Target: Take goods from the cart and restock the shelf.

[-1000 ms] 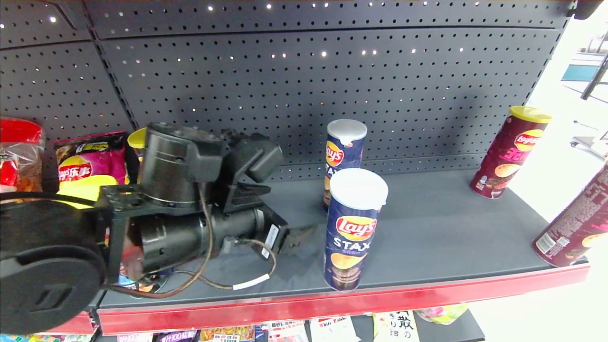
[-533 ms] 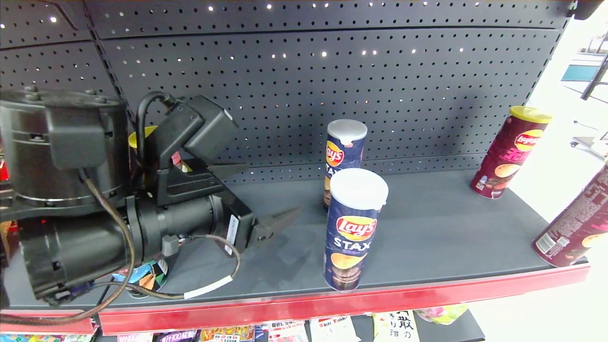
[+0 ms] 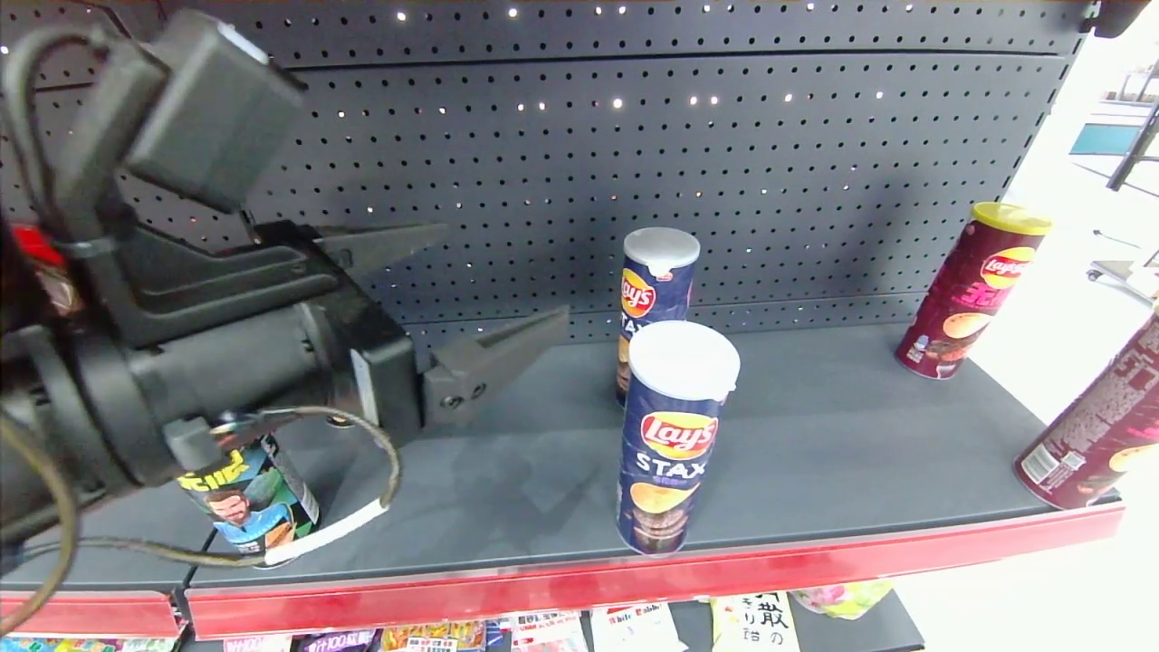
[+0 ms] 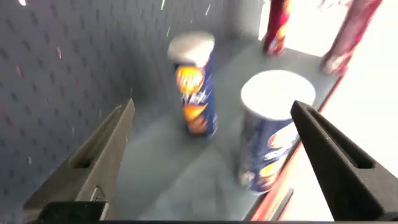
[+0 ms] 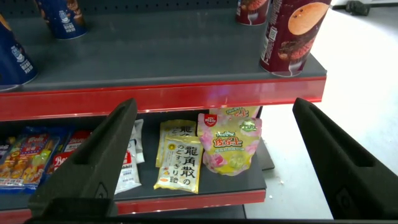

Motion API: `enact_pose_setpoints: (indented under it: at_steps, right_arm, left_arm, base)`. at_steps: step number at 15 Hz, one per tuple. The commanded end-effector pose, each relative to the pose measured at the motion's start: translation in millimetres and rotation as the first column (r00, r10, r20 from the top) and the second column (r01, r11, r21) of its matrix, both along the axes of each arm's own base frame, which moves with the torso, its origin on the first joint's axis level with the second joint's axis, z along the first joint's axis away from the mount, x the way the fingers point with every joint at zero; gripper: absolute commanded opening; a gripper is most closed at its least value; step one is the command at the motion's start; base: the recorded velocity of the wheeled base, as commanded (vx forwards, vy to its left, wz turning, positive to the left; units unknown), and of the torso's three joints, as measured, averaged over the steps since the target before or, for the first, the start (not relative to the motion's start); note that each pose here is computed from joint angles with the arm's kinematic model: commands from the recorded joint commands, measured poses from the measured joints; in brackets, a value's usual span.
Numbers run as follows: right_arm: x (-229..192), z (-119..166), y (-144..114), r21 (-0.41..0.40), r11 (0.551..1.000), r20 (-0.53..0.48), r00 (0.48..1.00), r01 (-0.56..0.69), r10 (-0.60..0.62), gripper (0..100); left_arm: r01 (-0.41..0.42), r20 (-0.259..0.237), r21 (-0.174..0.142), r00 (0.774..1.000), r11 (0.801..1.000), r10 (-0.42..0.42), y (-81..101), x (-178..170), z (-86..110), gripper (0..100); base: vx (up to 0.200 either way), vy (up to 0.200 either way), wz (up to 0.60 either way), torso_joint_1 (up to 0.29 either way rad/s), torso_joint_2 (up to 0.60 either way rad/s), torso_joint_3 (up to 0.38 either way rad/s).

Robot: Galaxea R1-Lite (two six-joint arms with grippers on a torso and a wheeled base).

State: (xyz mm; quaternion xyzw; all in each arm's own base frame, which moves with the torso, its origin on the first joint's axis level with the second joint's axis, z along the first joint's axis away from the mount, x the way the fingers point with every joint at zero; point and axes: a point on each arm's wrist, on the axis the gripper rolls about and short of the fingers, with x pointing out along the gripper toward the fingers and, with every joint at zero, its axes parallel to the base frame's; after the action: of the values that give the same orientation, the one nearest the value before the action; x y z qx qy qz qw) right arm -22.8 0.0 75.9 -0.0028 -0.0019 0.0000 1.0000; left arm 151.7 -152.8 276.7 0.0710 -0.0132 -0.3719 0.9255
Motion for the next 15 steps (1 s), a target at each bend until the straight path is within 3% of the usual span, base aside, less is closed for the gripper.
enact_pose_setpoints:
  at_steps: [1,3,4,6,7,8,10,11,12,14,15]
  right_arm:
    - [0,0,0,-0.001,1.0,0.001,1.0,0.0,0.0,100]
    - [0,0,0,-0.001,1.0,0.001,1.0,0.0,0.0,100]
    - [0,0,0,-0.001,1.0,0.001,1.0,0.0,0.0,100]
    - [0,0,0,-0.001,1.0,0.001,1.0,0.0,0.0,100]
    - [0,0,0,-0.001,1.0,0.001,1.0,0.0,0.0,100]
    - [0,0,0,-0.001,1.0,0.001,1.0,0.002,-0.002,100]
    - [0,0,0,-0.001,1.0,0.001,1.0,0.0,0.0,100]
    - [0,0,0,-0.001,1.0,0.001,1.0,0.0,0.0,100]
    - [0,0,0,-0.001,1.0,0.001,1.0,0.0,0.0,100]
    - [0,0,0,-0.001,1.0,0.001,1.0,0.0,0.0,100]
    - [0,0,0,-0.001,1.0,0.001,1.0,0.0,0.0,100]
  left_arm:
    - [0.01,0.116,-0.096,0.993,0.995,0.002,30.9,-33,29.4,100]
    - [-0.084,0.157,-0.148,0.982,0.985,0.107,58.7,-48,42.3,100]
    - [-0.123,0.161,-0.155,0.976,0.98,0.148,67.0,-51,44.3,100]
    - [-0.333,0.165,-0.16,0.919,0.929,0.358,106.9,-63,44.6,100]
    - [-0.414,0.149,-0.143,0.889,0.899,0.433,121.1,-73,40.3,100]
    - [-0.453,0.134,-0.123,0.874,0.883,0.467,129.2,-83,33.9,100]
    - [-0.552,0.078,-0.066,0.828,0.831,0.556,148.0,-126,3.8,100]
    - [-0.555,0.077,-0.065,0.826,0.829,0.559,148.5,-127,2.5,100]
    - [-0.631,0.02,-0.038,0.775,0.775,0.632,155.0,-159,-25.3,100]
    - [-0.683,-0.054,-0.013,0.73,0.73,0.682,156.7,-188,-47.0,100]
    - [-0.697,-0.083,-0.01,0.715,0.717,0.694,156.4,-200,-58.2,100]
  base:
    - [0.0,0.0,0.0,0.0,0.0,0.0]
    - [0.0,0.0,0.0,0.0,0.0,0.0]
    - [0.0,0.0,0.0,0.0,0.0,0.0]
    - [0.0,0.0,0.0,0.0,0.0,0.0]
    - [0.0,0.0,0.0,0.0,0.0,0.0]
    - [0.0,0.0,0.0,0.0,0.0,0.0]
    - [0.0,0.0,0.0,0.0,0.0,0.0]
    - [0.0,0.0,0.0,0.0,0.0,0.0]
    - [0.0,0.0,0.0,0.0,0.0,0.0]
    - [0.0,0.0,0.0,0.0,0.0,0.0]
    - [0.0,0.0,0.0,0.0,0.0,0.0]
